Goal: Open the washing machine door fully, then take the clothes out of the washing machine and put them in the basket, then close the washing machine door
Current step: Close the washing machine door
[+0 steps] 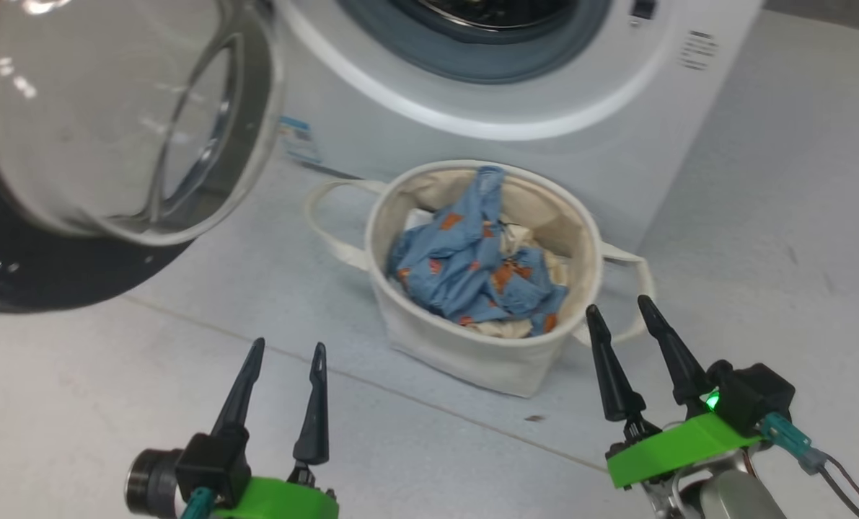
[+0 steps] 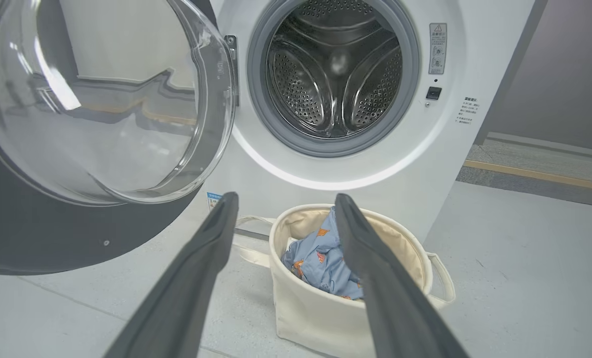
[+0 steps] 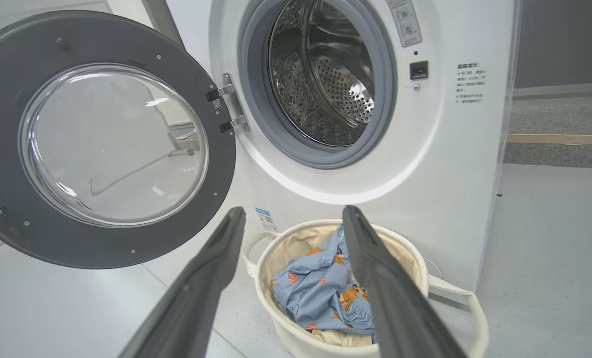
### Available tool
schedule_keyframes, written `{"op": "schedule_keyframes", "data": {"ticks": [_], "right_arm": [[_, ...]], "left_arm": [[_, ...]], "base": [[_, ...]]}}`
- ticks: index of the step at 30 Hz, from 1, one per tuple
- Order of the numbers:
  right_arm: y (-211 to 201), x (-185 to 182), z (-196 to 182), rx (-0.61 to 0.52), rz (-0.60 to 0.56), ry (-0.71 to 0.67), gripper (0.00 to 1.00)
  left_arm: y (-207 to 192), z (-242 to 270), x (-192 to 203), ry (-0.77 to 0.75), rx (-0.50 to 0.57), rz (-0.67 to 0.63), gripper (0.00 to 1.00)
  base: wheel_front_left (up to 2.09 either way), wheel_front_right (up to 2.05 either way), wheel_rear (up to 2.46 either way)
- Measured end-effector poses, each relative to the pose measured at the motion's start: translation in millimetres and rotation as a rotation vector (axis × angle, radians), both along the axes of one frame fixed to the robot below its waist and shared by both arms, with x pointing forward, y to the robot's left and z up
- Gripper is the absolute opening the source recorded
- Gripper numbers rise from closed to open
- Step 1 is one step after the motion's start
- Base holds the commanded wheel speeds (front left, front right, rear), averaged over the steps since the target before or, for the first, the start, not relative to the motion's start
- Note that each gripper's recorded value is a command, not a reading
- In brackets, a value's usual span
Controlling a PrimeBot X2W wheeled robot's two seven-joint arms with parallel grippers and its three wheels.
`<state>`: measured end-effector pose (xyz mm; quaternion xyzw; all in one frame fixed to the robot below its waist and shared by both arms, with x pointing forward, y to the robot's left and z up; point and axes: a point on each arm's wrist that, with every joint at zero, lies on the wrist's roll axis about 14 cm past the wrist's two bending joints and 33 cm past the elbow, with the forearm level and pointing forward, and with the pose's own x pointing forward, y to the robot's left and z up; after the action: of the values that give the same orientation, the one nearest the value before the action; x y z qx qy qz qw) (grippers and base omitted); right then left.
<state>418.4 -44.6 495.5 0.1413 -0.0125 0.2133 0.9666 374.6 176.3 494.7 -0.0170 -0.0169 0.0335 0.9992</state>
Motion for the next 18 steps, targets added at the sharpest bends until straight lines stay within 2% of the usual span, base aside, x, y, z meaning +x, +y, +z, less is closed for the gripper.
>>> {"op": "schedule_keyframes", "data": {"ticks": [18], "right_arm": [[114,-12,11,0.032,0.322,-0.035,1.0]], "left_arm": [[66,9,-68,-0.003,0.024,0.251,1.0]], "base": [[0.0,0.0,0.0]]}}
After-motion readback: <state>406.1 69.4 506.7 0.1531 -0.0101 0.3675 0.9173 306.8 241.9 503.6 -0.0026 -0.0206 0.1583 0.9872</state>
